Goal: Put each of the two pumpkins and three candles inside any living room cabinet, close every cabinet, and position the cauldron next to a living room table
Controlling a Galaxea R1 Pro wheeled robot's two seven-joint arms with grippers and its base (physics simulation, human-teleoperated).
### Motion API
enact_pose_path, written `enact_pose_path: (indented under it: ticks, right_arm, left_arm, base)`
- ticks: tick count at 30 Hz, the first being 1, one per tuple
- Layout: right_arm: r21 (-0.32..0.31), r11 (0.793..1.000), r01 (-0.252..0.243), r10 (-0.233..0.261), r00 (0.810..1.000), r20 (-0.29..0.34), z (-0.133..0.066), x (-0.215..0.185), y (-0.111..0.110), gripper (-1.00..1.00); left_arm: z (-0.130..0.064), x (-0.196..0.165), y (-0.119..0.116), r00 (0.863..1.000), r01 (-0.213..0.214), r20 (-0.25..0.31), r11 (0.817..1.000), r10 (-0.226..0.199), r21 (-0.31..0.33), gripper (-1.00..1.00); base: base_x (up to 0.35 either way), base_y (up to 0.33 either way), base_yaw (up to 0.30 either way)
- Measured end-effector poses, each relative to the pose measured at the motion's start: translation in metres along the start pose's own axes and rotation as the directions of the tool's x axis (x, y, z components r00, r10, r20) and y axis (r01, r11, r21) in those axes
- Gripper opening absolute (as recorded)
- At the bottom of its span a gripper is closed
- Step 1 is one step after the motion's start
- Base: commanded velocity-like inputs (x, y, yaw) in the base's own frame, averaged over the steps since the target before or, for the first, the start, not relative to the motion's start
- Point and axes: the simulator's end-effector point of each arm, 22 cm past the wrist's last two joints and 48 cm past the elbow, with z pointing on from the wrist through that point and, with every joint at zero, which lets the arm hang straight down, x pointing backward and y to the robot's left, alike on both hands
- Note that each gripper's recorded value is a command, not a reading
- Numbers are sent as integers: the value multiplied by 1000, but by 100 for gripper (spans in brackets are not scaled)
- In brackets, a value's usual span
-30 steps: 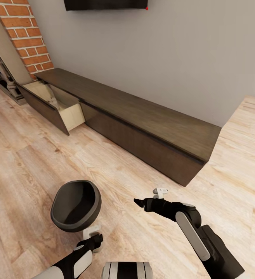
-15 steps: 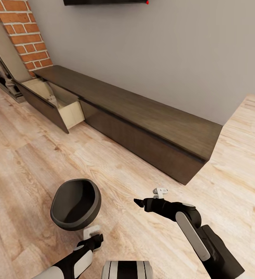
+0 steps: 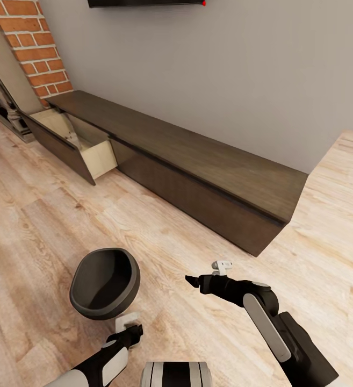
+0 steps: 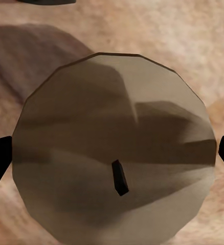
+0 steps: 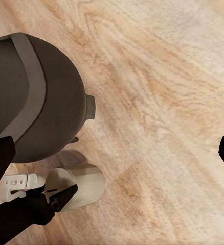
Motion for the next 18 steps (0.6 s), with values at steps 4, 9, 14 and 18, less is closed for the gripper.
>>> enact_pose_path:
  ticks: [4,9,14,18]
  right_arm:
    - [0,1000,0,0,1000,0,0,0,0,100]
    - [0,1000,0,0,1000,1,0,0,0,100]
    - [0,1000,0,0,1000,0,0,0,0,100]
    - [0,1000,0,0,1000,0,0,0,0,100]
  left_arm:
    - [0,0,0,1000,0,-1,1000,0,0,-100]
    - [0,0,0,1000,0,-1,1000,0,0,-100]
    - [0,0,0,1000,0,-1,1000,0,0,-100]
    - [0,0,0,1000,4,-1,1000,-4,-1,-100]
  base:
    - [0,0,0]
    - [0,0,0]
    - [0,0,0]
    - [0,0,0]
